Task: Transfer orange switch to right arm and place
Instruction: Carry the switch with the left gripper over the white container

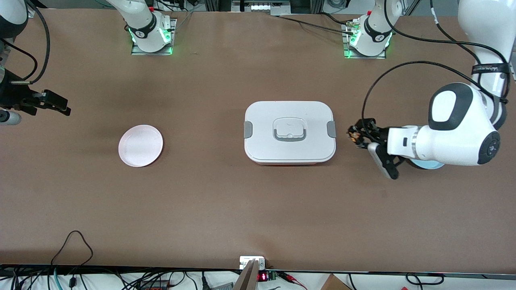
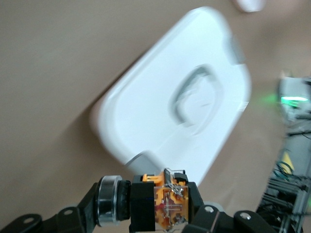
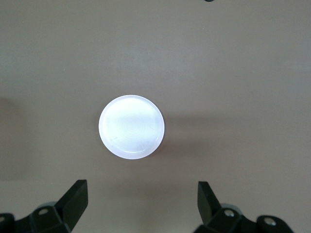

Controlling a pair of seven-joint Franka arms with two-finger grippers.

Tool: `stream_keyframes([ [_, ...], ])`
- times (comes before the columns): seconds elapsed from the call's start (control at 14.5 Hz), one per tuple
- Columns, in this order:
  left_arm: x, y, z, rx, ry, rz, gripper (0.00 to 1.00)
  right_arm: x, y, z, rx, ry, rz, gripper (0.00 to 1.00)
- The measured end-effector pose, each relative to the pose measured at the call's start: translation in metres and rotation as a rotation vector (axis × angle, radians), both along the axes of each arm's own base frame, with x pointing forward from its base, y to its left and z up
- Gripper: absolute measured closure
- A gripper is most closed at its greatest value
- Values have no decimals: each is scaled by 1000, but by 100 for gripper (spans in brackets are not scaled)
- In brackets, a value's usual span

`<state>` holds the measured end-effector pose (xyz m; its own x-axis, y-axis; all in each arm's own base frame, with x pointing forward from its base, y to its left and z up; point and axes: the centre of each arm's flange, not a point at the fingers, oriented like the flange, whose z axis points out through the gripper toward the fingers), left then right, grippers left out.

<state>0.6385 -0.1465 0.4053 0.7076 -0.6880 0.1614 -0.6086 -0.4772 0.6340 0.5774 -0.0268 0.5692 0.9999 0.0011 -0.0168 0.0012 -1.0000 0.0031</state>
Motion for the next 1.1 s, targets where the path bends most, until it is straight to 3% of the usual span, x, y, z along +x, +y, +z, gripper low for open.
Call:
stream_keyframes([
  [0.35,-3,-55,17,-497,-191,-187,28,1,0,6,-1,-12,0,0],
  [0.55,3,-77,-11,-764,-413,-306,28,1,-1,5,-1,-10,-1,0],
  [0.83,6,-119,-40,-944,-619,-256,28,0,-2,4,12,-2,-7,0],
  [1.1,-16,-189,-55,-972,-704,-166,28,1,15,-5,175,29,-24,0],
])
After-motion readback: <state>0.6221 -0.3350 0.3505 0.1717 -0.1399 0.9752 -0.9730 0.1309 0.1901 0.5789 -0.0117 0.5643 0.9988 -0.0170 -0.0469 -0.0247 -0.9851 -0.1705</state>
